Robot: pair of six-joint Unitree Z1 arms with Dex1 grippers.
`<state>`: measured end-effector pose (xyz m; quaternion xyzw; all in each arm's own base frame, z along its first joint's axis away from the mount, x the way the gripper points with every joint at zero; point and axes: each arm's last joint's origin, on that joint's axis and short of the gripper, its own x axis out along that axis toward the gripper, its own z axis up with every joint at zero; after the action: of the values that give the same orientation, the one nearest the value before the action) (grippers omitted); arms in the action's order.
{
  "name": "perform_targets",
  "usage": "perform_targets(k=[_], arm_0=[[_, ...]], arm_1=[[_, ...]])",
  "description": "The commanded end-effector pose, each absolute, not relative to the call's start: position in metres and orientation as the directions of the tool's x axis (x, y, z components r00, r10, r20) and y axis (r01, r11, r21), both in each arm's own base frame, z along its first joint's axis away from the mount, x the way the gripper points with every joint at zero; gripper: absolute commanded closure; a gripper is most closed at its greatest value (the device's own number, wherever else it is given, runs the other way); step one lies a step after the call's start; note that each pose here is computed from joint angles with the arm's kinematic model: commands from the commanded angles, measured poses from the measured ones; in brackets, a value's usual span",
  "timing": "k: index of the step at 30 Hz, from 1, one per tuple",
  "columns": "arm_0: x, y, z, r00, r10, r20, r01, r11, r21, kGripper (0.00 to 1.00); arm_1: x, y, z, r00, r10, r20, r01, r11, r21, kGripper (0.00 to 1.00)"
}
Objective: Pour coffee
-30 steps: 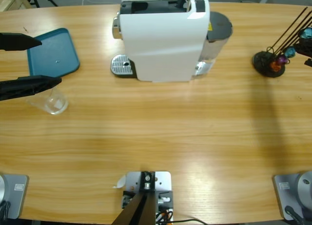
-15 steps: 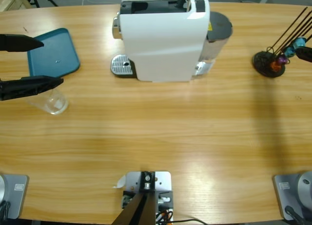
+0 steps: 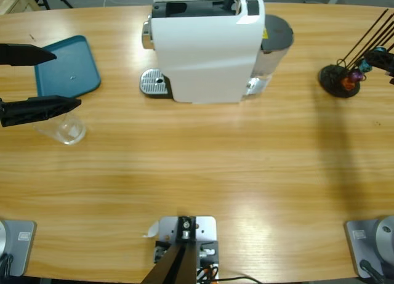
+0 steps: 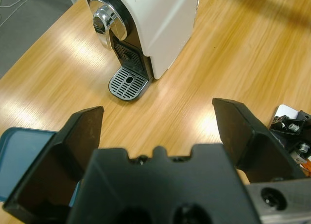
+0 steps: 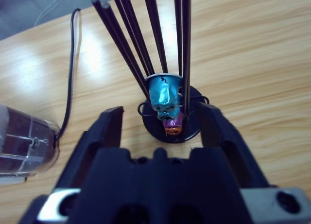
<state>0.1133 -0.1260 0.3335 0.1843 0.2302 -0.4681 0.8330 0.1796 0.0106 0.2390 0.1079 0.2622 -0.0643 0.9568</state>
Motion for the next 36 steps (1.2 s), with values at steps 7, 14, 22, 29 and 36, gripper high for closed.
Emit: perform_targets(k=[7, 14, 22, 29, 36], arm_0=[[0.118, -0.129, 0.322, 0.439, -0.679, -0.588, 0.864, 0.499, 0.068, 0.032], [0.117, -0.129, 0.321, 0.431, -0.682, -0.591, 0.867, 0.495, 0.060, 0.032], [0.117, -0.129, 0.320, 0.426, -0.683, -0.593, 0.868, 0.493, 0.055, 0.032], [0.115, -0.128, 0.318, 0.421, -0.683, -0.597, 0.869, 0.493, 0.049, 0.032], [0.114, -0.127, 0.318, 0.414, -0.689, -0.595, 0.872, 0.488, 0.042, 0.032]], arm_1=[[0.193, 0.014, 0.228, 0.839, -0.064, -0.541, 0.179, 0.970, 0.162, 0.639], [0.194, 0.014, 0.227, 0.838, -0.070, -0.541, 0.184, 0.970, 0.159, 0.783], [0.194, 0.013, 0.227, 0.842, -0.081, -0.534, 0.192, 0.969, 0.155, 0.997], [0.191, 0.012, 0.231, 0.849, -0.086, -0.521, 0.195, 0.968, 0.157, 1.000], [0.185, 0.011, 0.243, 0.866, -0.097, -0.490, 0.199, 0.967, 0.160, 1.000]])
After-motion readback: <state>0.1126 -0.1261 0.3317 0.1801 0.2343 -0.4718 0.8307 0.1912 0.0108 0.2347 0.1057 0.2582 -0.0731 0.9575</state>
